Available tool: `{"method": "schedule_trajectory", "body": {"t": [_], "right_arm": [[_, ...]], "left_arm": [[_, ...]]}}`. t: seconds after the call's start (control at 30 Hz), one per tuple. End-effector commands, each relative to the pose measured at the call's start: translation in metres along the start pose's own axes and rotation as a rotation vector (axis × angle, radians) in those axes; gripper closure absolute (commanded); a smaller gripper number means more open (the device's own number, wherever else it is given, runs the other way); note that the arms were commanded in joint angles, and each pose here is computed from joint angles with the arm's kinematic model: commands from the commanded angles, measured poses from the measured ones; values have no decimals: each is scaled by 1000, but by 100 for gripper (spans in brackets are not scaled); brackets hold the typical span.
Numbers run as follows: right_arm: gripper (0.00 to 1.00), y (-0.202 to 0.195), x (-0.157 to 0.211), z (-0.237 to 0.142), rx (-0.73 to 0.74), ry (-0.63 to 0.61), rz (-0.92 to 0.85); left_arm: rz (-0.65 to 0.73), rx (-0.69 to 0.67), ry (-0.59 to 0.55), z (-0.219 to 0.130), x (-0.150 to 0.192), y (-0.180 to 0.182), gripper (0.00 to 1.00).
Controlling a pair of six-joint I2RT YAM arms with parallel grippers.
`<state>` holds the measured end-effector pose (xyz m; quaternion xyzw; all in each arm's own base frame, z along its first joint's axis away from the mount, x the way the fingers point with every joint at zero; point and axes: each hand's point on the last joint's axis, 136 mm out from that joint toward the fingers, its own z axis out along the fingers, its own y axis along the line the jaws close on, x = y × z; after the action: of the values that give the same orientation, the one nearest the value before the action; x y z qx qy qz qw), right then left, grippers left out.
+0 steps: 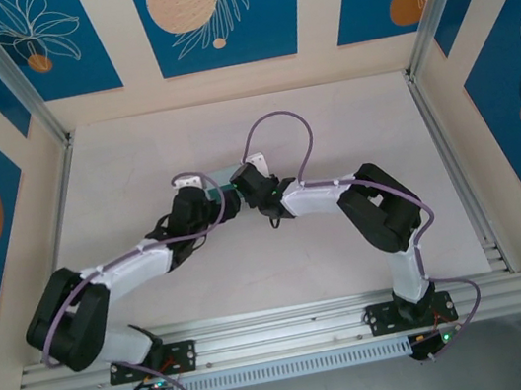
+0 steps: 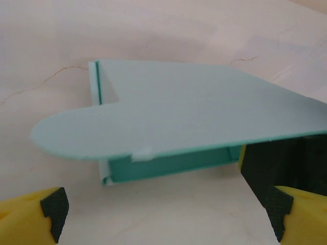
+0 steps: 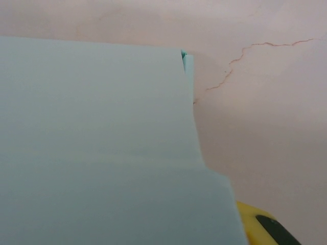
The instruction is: Fold the paper box
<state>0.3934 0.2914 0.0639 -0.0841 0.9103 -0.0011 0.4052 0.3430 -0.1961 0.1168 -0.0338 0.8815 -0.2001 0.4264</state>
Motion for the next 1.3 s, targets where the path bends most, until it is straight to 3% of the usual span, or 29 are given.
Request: {"method": "schedule_trajectory", "body": {"t": [0.0, 0.27, 0.67, 0.9, 1.07, 1.27], "right_arm": [[76, 2, 6, -3, -6, 18, -3], [74, 6, 5, -5, -10, 10, -16], [66, 9, 0, -9, -9, 2, -58], [59, 9, -1, -13, -15, 3, -67], [56, 7, -2, -18, -15, 4, -75], [40, 6, -10, -31, -28, 8, -67]], "left_arm": [[-52, -58, 62, -16, 13, 24, 0], [-5, -64, -54, -45, -39, 33, 0], [149, -19, -4, 7, -98, 2, 0], [224, -110, 163, 55, -76, 18, 0], [225, -145, 215, 67, -57, 30, 1], [224, -173, 228, 69, -49, 38, 1]]}}
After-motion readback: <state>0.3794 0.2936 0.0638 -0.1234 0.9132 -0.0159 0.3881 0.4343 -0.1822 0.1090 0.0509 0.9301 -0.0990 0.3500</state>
